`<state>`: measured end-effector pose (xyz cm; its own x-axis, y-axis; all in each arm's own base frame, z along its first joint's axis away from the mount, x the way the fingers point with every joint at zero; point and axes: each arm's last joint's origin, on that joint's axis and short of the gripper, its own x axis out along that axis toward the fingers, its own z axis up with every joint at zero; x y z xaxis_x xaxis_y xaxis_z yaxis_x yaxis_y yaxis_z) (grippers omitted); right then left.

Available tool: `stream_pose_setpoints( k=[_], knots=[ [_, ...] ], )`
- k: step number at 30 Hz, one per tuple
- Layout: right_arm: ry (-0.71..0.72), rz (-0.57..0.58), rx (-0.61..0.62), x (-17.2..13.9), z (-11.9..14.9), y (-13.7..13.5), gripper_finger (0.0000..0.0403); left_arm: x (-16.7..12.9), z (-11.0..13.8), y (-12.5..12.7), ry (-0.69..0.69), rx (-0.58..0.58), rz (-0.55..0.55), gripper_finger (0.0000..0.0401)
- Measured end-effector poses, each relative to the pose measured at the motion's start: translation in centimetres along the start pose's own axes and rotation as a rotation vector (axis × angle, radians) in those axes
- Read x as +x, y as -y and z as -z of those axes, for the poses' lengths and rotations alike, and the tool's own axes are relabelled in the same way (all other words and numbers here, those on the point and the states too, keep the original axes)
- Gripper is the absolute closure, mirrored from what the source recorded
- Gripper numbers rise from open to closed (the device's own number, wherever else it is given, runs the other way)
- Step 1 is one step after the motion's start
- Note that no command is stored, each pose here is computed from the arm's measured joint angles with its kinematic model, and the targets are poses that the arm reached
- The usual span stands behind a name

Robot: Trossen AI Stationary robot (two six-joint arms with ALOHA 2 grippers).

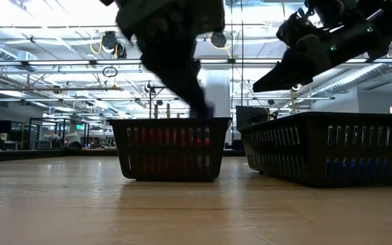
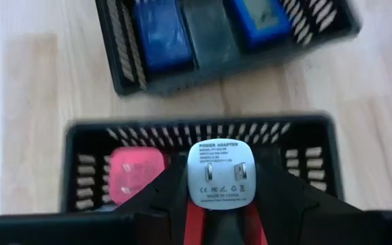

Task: Pick & Place Office items
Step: Put the violet charger adapter into the left black basket

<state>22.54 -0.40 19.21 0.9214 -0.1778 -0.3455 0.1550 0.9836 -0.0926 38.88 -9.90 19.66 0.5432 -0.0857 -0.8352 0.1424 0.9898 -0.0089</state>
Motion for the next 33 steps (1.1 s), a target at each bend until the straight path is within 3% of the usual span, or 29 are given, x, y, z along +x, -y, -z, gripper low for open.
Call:
stream_pose_setpoints(
  k=[12, 25, 27, 33],
  knots=[
    [0.017, -0.003, 0.021, 0.0, -0.2, 0.0, 0.02, 2.2, 2.4, -0.6, 0.067, -0.017, 0.01, 0.0268],
    [0.025, -0.003, 0.023, 0.0, -0.2, 0.0, 0.02, 2.2, 2.5, -0.8, 0.058, -0.004, 0.0, 0.0268],
    [0.023, -0.003, 0.022, 0.0, -0.2, 0.0, 0.02, 2.2, 2.5, -0.8, 0.06, -0.005, -0.013, 0.0249],
    [0.023, -0.005, 0.022, 0.0, -0.2, -0.1, 0.02, 2.2, 2.5, -0.9, 0.066, -0.014, -0.051, 0.0136]
  ],
)
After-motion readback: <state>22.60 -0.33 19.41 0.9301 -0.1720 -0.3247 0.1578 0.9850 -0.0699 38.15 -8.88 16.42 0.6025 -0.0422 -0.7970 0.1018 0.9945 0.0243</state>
